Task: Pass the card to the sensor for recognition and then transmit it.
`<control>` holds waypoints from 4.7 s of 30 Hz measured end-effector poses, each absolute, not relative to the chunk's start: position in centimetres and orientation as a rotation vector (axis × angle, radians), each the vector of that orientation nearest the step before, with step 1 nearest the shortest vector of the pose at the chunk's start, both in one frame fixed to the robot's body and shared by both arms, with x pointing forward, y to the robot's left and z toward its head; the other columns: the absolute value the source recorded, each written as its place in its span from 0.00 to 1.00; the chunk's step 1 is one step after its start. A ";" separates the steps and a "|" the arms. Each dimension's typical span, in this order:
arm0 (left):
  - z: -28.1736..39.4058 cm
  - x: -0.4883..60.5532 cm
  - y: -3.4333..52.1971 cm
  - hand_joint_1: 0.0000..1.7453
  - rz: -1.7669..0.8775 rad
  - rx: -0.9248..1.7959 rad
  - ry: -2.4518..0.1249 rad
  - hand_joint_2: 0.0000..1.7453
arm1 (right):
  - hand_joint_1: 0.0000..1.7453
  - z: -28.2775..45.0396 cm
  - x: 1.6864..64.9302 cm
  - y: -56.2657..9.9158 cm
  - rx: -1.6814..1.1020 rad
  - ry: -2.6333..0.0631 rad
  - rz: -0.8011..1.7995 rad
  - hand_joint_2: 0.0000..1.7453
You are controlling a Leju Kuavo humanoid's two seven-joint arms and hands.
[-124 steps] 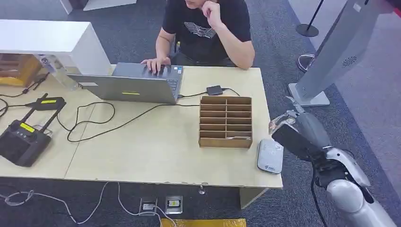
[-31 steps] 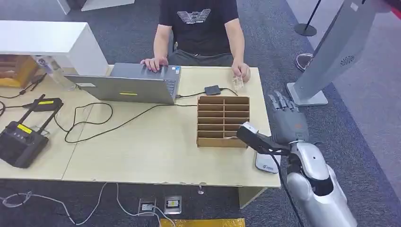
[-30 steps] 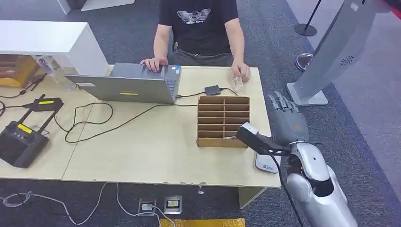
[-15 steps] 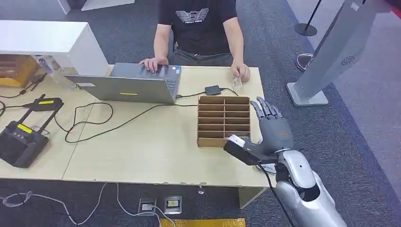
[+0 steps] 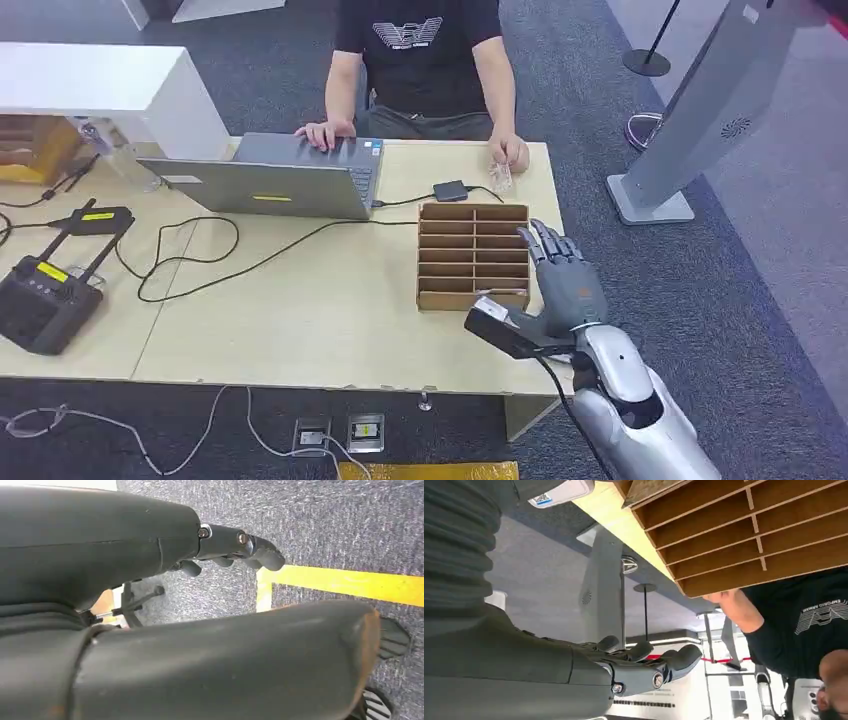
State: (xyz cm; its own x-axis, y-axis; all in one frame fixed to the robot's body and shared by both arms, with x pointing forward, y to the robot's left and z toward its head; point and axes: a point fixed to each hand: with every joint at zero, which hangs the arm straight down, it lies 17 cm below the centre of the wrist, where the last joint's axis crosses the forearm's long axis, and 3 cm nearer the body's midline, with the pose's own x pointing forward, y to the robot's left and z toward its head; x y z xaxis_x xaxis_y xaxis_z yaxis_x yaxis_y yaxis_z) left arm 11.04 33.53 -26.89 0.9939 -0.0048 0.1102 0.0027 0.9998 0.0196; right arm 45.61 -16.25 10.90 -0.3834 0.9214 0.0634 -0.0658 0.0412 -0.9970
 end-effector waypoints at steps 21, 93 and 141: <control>-26.9 11.6 33.8 0.00 -0.031 0.039 -0.148 0.00 | 0.00 8.4 45.3 -17.2 -0.943 -1.418 1.490 1.00; -26.6 11.8 34.8 0.00 -0.082 0.031 -0.168 0.00 | 0.00 5.4 46.1 -14.6 -0.891 -1.447 1.530 1.00; -26.7 11.8 34.8 0.00 -0.061 0.039 -0.163 0.00 | 0.00 3.6 47.1 -14.7 -0.918 -1.411 1.513 1.00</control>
State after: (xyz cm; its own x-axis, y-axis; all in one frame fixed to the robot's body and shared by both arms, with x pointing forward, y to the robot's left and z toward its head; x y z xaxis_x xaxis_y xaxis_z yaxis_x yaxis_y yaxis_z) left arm 11.83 34.78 -26.68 0.9850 -0.0639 0.1605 0.0576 0.9974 0.0437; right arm 47.07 -14.68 3.62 -0.3691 0.9287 0.0355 -0.1006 -0.0019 -0.9949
